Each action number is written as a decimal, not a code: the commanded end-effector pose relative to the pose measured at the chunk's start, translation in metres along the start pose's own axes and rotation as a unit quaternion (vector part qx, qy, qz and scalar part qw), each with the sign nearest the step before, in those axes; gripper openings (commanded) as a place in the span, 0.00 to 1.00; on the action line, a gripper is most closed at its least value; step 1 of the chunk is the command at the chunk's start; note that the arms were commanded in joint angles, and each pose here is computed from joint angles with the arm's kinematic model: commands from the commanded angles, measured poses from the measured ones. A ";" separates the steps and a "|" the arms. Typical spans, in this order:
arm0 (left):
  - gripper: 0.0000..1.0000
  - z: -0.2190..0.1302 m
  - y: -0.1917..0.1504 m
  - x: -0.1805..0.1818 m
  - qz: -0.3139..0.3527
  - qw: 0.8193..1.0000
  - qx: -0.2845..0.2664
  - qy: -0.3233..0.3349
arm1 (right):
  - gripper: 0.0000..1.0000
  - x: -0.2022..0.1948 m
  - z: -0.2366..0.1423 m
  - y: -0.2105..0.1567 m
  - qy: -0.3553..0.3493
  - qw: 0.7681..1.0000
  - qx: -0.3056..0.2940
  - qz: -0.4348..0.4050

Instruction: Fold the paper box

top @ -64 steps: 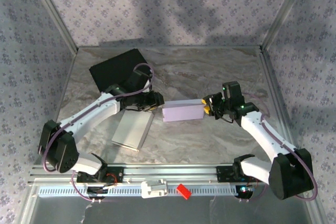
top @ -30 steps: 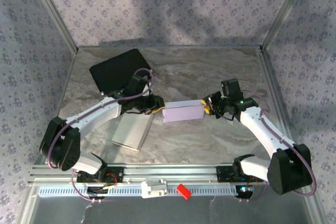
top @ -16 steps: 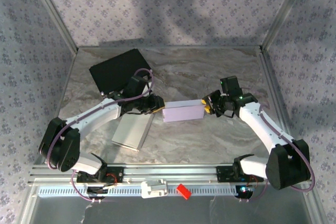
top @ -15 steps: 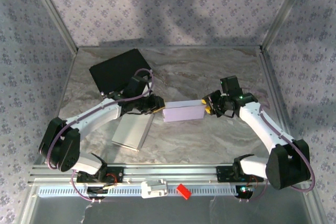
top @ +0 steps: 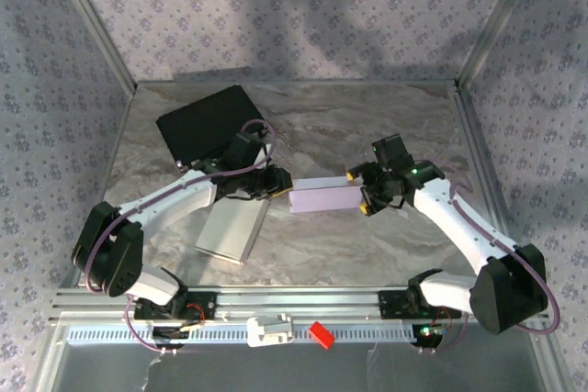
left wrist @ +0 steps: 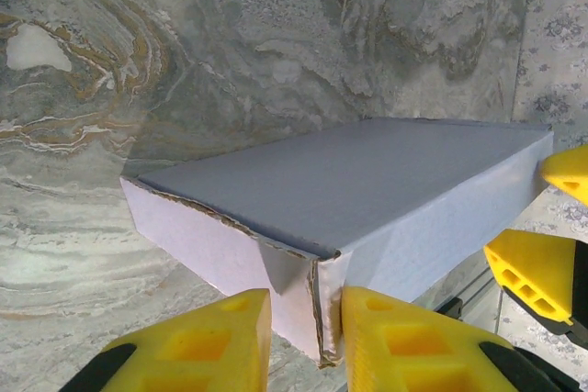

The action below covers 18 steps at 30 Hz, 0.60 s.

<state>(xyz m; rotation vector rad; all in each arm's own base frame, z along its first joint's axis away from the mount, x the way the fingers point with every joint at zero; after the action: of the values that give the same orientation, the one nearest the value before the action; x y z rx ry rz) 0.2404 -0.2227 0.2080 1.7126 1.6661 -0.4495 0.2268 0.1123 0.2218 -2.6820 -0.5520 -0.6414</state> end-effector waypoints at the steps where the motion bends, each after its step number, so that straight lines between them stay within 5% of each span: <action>1: 0.27 0.019 -0.028 0.037 -0.030 0.991 0.074 0.109 | 0.77 0.009 0.003 0.001 0.008 0.999 -0.002 0.031; 18: 0.29 0.021 -0.046 0.017 0.112 0.989 0.023 0.090 | 0.84 -0.025 0.042 0.037 0.021 0.997 0.072 -0.035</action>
<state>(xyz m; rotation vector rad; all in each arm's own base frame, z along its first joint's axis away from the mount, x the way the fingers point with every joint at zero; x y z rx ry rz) 0.2212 -0.2367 0.2099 1.8164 1.4971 -0.2766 0.2537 0.0979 0.1961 -2.4786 -0.6033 -0.7943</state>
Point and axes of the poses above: each hand's point on the last joint's axis, 136 mm out from that joint toward the fingers, its own z axis out along the fingers, its own x axis along the line the jaws close on, y = z × x, the point moved 10 cm from there along -z, back along the fingers, and after that the axes turned 6 degrees about z, right-handed, at the moved point
